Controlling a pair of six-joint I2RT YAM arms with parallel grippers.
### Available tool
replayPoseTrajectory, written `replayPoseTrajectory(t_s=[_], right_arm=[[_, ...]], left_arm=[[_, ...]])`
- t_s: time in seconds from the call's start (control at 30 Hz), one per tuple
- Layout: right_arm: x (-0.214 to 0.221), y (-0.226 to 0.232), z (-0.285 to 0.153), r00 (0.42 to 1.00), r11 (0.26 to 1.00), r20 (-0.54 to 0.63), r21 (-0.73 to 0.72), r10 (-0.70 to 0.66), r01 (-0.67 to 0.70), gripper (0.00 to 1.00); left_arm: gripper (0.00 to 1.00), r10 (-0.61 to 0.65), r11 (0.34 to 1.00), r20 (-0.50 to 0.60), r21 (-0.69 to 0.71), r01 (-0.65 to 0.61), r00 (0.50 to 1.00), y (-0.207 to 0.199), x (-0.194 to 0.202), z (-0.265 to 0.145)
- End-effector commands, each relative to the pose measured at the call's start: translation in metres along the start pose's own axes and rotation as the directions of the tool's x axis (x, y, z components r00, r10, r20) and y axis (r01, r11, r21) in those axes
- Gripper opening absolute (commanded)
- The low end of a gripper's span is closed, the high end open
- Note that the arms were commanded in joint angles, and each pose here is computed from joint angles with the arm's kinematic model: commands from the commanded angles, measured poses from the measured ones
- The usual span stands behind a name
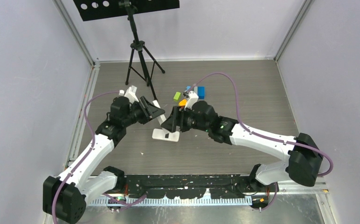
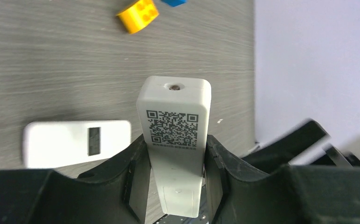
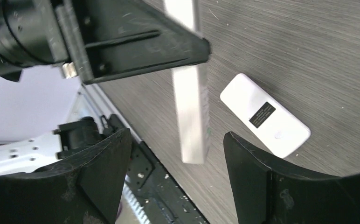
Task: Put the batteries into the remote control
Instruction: Adjust the remote control.
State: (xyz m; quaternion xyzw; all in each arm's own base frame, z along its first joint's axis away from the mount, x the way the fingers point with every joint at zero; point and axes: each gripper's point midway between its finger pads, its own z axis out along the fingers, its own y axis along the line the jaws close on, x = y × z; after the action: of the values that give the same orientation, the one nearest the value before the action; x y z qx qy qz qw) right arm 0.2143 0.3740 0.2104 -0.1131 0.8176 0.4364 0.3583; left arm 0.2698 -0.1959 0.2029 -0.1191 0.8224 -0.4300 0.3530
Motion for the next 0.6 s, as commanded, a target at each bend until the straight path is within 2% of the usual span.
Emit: replayPoseTrajectory(t_s=[0.0, 0.17, 0.33, 0.4, 0.47, 0.53, 0.57], right_arm=[[-0.005, -0.013, 0.011, 0.977, 0.965, 0.053, 0.180, -0.204, 0.192, 0.76], [0.009, -0.020, 0.029, 0.973, 0.955, 0.021, 0.199, -0.228, 0.219, 0.69], [0.011, -0.009, 0.047, 0.972, 0.965, 0.035, 0.131, -0.234, 0.228, 0.63], [0.011, -0.004, 0.051, 0.975, 0.970, 0.036, 0.110, -0.220, 0.214, 0.56], [0.011, 0.002, 0.053, 0.978, 0.977, 0.040, 0.077, -0.204, 0.201, 0.45], [0.012, 0.009, 0.053, 0.982, 0.982, 0.034, 0.034, -0.187, 0.186, 0.28], [0.012, 0.013, 0.051, 0.985, 0.985, 0.025, -0.005, -0.172, 0.172, 0.21]], left_arm=[[0.00, 0.023, 0.995, 0.023, -0.100, -0.021, 0.999, 0.013, -0.009, 0.000], [0.00, 0.008, 0.997, 0.013, -0.080, -0.007, 1.000, 0.011, -0.007, 0.001], [0.00, -0.008, 0.998, -0.017, -0.063, 0.007, 1.000, 0.011, 0.000, 0.005], [0.00, -0.016, 0.998, -0.028, -0.060, 0.014, 0.999, 0.012, 0.002, 0.006], [0.00, -0.019, 0.999, -0.034, -0.051, 0.017, 0.999, 0.010, 0.003, 0.005], [0.00, -0.015, 0.999, -0.040, -0.029, 0.014, 0.999, 0.006, 0.004, 0.004], [0.07, -0.010, 1.000, -0.051, 0.006, 0.010, 0.999, 0.000, 0.004, 0.003]])
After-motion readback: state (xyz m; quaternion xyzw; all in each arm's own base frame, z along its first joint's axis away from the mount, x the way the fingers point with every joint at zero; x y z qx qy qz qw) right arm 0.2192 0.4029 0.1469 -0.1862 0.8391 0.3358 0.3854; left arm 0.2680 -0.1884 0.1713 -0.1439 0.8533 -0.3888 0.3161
